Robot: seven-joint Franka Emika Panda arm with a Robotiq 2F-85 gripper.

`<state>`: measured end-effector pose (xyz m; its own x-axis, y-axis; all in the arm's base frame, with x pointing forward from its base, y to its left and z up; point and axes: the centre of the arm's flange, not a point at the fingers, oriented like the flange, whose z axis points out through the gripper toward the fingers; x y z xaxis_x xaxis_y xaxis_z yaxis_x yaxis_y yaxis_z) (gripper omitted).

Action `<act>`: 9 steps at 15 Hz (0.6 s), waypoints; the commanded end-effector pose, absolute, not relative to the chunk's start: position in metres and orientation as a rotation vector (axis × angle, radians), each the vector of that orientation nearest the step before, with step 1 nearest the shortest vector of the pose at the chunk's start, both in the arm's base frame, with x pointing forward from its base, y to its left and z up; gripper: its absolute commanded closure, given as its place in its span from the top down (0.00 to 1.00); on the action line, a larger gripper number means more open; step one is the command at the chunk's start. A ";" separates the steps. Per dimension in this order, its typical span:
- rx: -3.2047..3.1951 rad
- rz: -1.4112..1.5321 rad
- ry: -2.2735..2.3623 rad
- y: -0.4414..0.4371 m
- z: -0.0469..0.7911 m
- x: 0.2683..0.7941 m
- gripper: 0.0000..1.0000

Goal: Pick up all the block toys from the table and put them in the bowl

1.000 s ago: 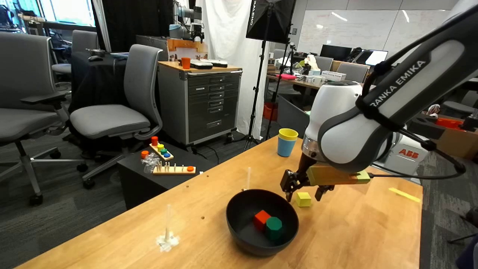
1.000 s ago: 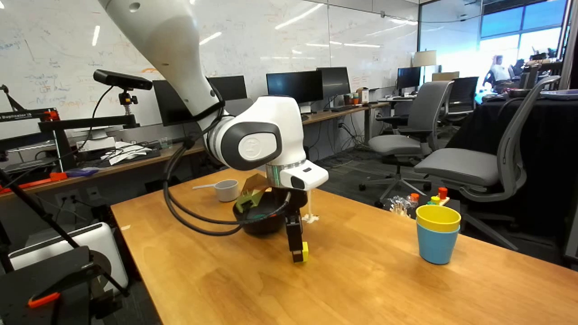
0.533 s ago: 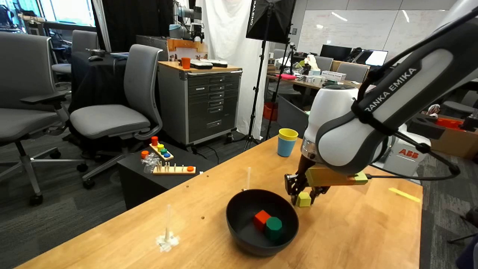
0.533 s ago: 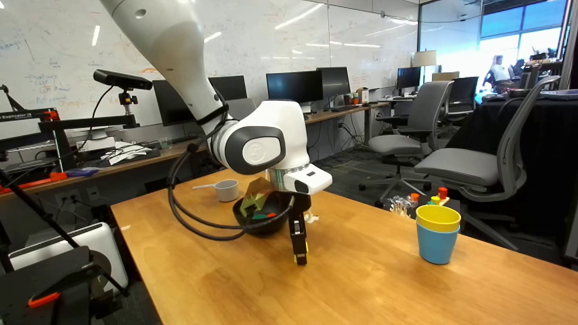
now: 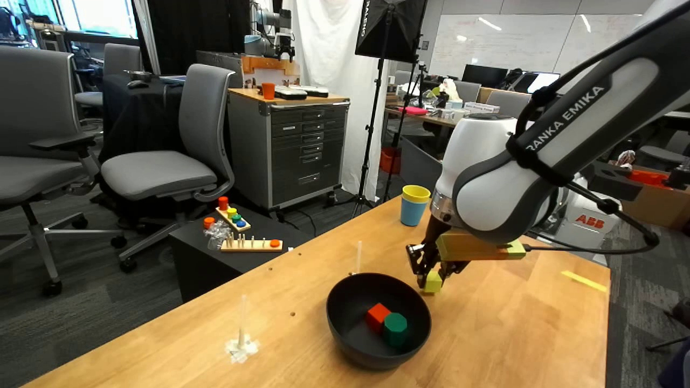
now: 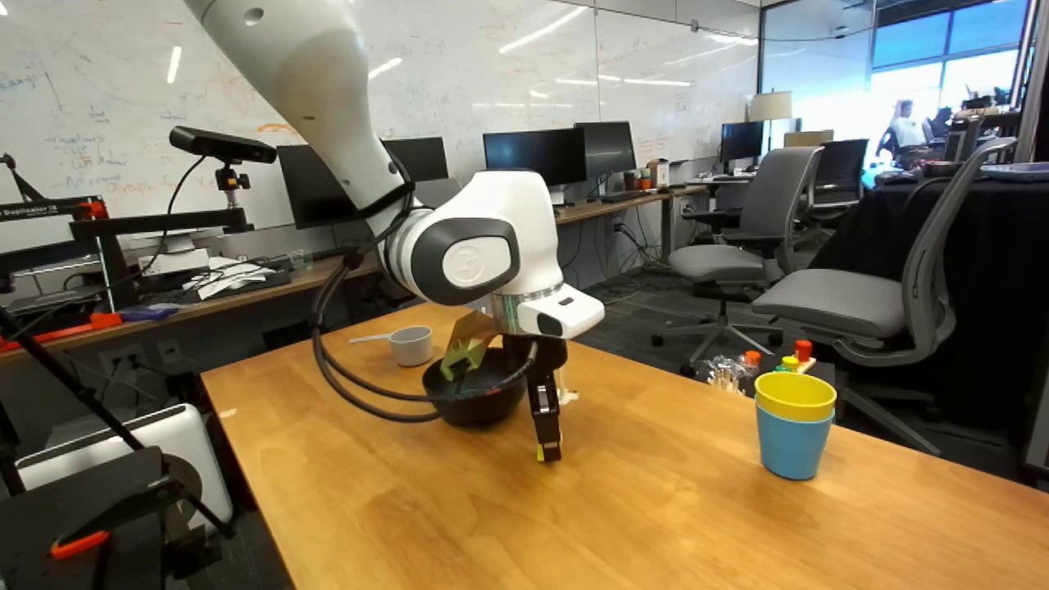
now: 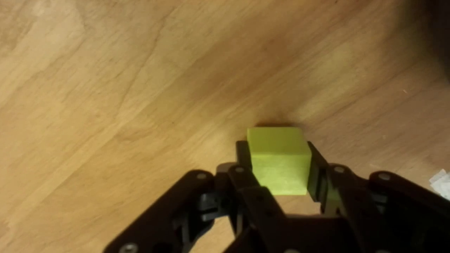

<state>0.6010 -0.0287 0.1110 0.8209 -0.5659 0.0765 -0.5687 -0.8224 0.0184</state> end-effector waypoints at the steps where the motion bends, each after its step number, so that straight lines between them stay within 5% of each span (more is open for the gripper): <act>1: 3.010 0.152 -0.858 -0.006 0.157 0.595 0.14; 9: 3.119 0.242 -0.662 0.069 0.215 0.590 0.14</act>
